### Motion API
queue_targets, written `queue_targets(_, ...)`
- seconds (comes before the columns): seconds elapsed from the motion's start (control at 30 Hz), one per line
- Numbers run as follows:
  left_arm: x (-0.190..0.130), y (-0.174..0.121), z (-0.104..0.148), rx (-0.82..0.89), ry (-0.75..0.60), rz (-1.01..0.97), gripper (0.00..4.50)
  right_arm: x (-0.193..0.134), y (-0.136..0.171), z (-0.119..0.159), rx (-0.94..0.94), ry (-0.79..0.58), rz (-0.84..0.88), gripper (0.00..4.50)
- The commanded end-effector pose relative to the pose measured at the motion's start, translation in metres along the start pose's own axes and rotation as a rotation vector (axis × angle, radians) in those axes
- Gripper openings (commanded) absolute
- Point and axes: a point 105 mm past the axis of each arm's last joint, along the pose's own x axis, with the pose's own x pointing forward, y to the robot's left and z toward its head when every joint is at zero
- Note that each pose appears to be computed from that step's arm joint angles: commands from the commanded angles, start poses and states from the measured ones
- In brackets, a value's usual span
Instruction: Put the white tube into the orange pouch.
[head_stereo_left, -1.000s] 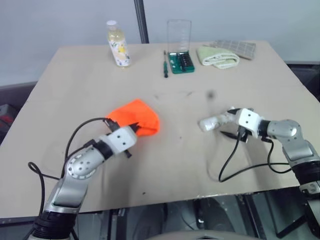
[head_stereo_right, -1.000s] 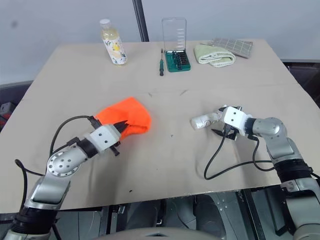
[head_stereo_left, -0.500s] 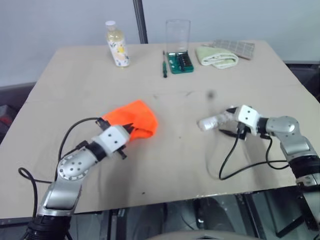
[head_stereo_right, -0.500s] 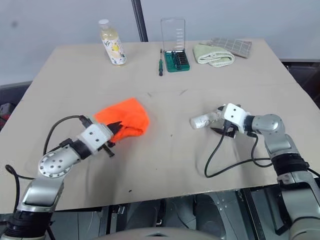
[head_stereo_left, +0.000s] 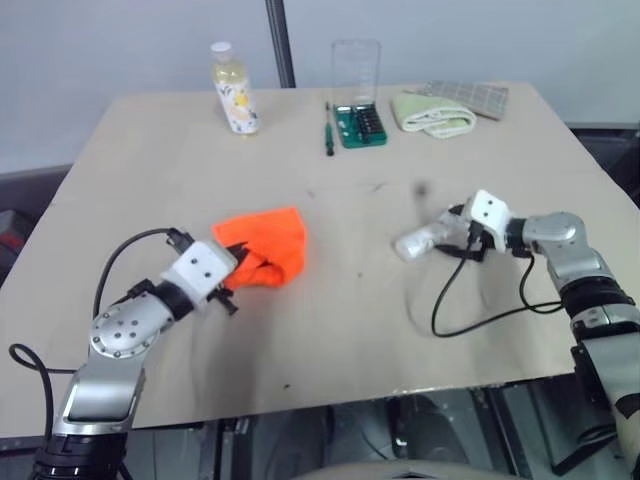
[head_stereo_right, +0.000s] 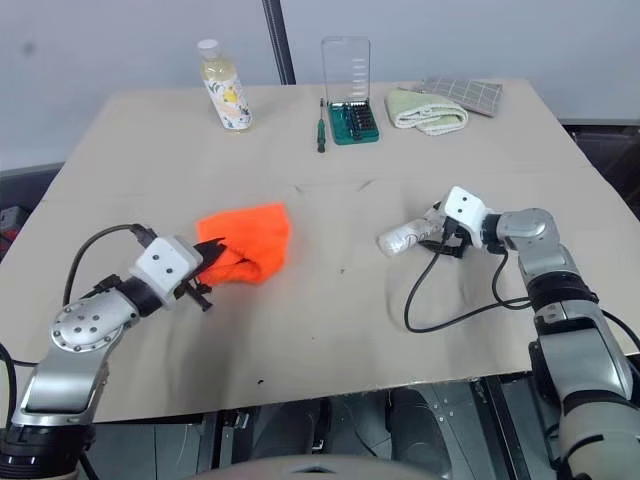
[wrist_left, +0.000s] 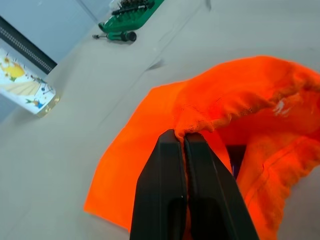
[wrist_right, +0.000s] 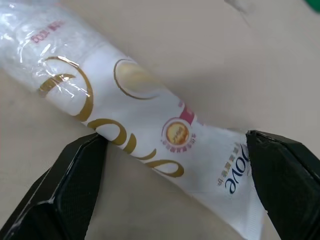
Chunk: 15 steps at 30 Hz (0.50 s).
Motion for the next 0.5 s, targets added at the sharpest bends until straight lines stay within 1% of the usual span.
queue_targets(0.03, -0.002, 0.004, 0.012, 0.017, -0.038, 0.010, 0.05, 0.003, 0.014, -0.014, 0.090, 0.009, 0.062, 4.50)
queue_targets(0.07, -0.001, 0.003, 0.012, 0.018, -0.037, 0.005, 0.05, 0.003, 0.016, -0.012, 0.098, -0.004, 0.071, 4.50)
queue_targets(0.17, 0.000, 0.003, 0.012, 0.018, -0.036, -0.001, 0.00, 0.002, 0.021, -0.008, 0.134, -0.037, 0.094, 3.66)
queue_targets(0.23, 0.001, 0.005, 0.011, 0.019, -0.035, -0.002, 0.00, 0.000, 0.026, -0.004, 0.164, -0.061, 0.110, 2.64)
queue_targets(0.3, 0.002, 0.005, 0.011, 0.019, -0.034, -0.003, 0.00, -0.005, 0.034, 0.002, 0.199, -0.093, 0.145, 1.80)
queue_targets(0.33, 0.002, 0.005, 0.011, 0.020, -0.033, -0.005, 0.00, -0.009, 0.040, 0.008, 0.217, -0.114, 0.173, 1.12)
queue_targets(0.37, 0.002, 0.004, 0.011, 0.020, -0.033, -0.008, 0.00, -0.013, 0.047, 0.014, 0.237, -0.133, 0.205, 0.89)
queue_targets(0.4, 0.002, 0.004, 0.011, 0.019, -0.033, -0.010, 0.00, -0.017, 0.056, 0.021, 0.261, -0.157, 0.245, 0.41)
queue_targets(0.43, 0.002, 0.004, 0.011, 0.018, -0.033, -0.012, 0.00, -0.020, 0.065, 0.029, 0.277, -0.176, 0.280, 0.12)
queue_targets(0.5, 0.003, 0.003, 0.010, 0.016, -0.032, -0.016, 0.00, -0.024, 0.075, 0.039, 0.277, -0.201, 0.299, 0.12)
